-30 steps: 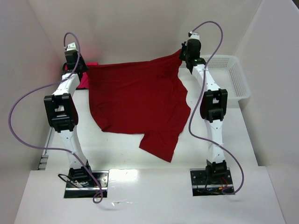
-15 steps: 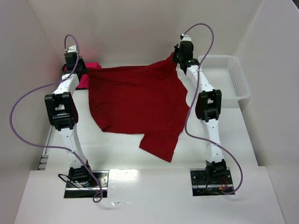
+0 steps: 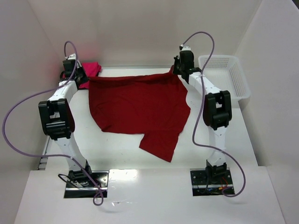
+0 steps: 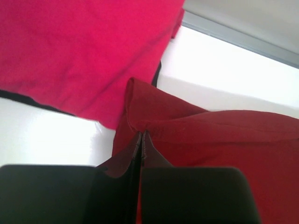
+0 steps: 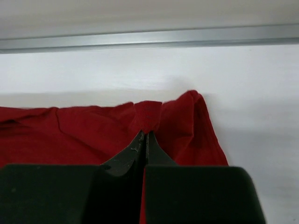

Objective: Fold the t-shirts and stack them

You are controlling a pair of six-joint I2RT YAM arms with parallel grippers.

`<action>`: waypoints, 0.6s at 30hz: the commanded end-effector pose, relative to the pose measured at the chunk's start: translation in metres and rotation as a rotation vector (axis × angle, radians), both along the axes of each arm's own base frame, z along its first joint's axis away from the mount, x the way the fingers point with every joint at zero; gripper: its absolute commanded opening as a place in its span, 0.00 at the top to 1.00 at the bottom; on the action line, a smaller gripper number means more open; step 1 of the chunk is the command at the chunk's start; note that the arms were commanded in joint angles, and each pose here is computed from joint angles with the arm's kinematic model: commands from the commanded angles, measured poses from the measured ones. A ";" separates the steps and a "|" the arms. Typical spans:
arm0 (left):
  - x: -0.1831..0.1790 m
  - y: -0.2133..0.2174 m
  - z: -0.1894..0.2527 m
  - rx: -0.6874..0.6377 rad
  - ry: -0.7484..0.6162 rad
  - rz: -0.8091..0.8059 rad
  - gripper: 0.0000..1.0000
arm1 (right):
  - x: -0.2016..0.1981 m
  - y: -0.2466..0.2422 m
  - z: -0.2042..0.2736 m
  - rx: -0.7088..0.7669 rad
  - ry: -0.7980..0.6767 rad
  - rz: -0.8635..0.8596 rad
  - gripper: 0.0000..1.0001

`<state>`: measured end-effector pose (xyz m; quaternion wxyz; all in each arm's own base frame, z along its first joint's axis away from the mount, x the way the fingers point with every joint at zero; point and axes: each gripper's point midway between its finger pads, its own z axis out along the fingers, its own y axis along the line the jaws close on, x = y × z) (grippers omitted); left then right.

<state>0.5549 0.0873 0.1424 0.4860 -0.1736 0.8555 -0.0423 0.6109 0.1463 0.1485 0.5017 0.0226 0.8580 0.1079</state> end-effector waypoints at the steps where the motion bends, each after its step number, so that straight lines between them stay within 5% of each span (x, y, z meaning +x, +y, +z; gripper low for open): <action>1: -0.009 -0.004 0.034 -0.016 -0.063 -0.020 1.00 | -0.011 -0.003 0.077 0.030 -0.166 -0.009 1.00; 18: -0.053 -0.023 -0.020 -0.094 0.112 -0.057 1.00 | -0.093 0.012 0.038 0.072 -0.028 0.049 1.00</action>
